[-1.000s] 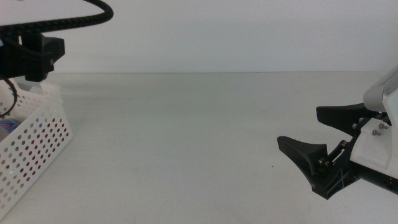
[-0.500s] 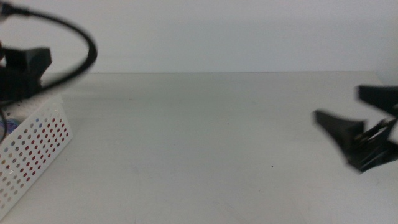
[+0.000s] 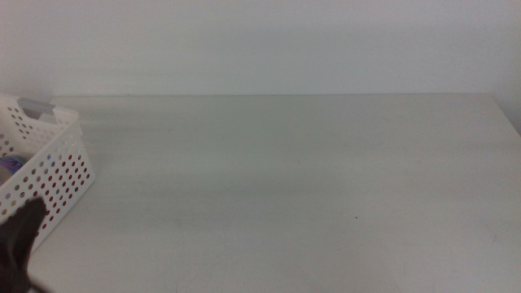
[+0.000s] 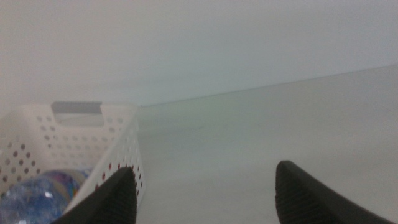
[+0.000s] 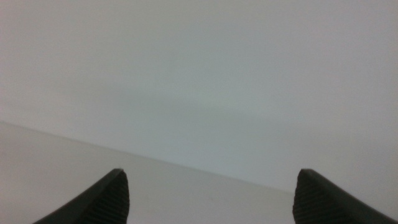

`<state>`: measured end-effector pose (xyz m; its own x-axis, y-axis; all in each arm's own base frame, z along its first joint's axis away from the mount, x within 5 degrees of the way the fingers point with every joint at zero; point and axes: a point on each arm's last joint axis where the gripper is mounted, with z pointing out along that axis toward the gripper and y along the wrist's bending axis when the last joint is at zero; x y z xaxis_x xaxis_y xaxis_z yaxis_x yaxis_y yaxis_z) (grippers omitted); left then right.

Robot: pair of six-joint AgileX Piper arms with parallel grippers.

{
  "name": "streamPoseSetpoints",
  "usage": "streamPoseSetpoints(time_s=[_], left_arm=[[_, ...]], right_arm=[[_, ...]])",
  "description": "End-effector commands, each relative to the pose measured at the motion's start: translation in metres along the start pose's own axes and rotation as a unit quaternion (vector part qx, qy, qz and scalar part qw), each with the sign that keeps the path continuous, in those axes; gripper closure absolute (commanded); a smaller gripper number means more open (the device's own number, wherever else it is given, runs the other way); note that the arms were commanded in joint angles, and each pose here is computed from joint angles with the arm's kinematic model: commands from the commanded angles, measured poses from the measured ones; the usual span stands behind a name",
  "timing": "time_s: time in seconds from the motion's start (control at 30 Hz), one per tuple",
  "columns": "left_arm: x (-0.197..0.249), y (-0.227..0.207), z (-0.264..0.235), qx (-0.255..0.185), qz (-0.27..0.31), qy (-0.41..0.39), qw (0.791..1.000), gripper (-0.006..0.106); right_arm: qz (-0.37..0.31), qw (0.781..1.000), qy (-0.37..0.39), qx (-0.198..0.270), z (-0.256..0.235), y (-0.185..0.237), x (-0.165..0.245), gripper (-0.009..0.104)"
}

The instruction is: Use arms to grab the bottles and put them into the dustbin to the left of the table.

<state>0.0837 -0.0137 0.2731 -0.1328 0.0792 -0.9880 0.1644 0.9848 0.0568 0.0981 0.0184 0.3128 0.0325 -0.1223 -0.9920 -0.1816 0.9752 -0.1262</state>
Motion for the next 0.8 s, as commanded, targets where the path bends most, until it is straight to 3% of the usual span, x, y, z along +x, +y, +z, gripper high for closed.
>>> streamPoseSetpoints(time_s=[0.0,0.43,0.77], left_arm=[[0.000,0.001,-0.010,-0.013,-0.014,-0.058,0.998,0.032],[0.062,-0.003,-0.020,-0.017,-0.007,-0.066,0.998,0.032],[0.085,-0.002,-0.017,-0.042,-0.010,-0.053,0.998,0.032]], right_arm=[[-0.010,0.999,-0.048,0.016,-0.012,-0.001,0.002,0.024],[-0.011,0.998,-0.040,0.038,-0.043,0.008,0.091,0.024],[-0.011,0.998,-0.047,0.039,-0.047,0.010,0.103,0.024]])
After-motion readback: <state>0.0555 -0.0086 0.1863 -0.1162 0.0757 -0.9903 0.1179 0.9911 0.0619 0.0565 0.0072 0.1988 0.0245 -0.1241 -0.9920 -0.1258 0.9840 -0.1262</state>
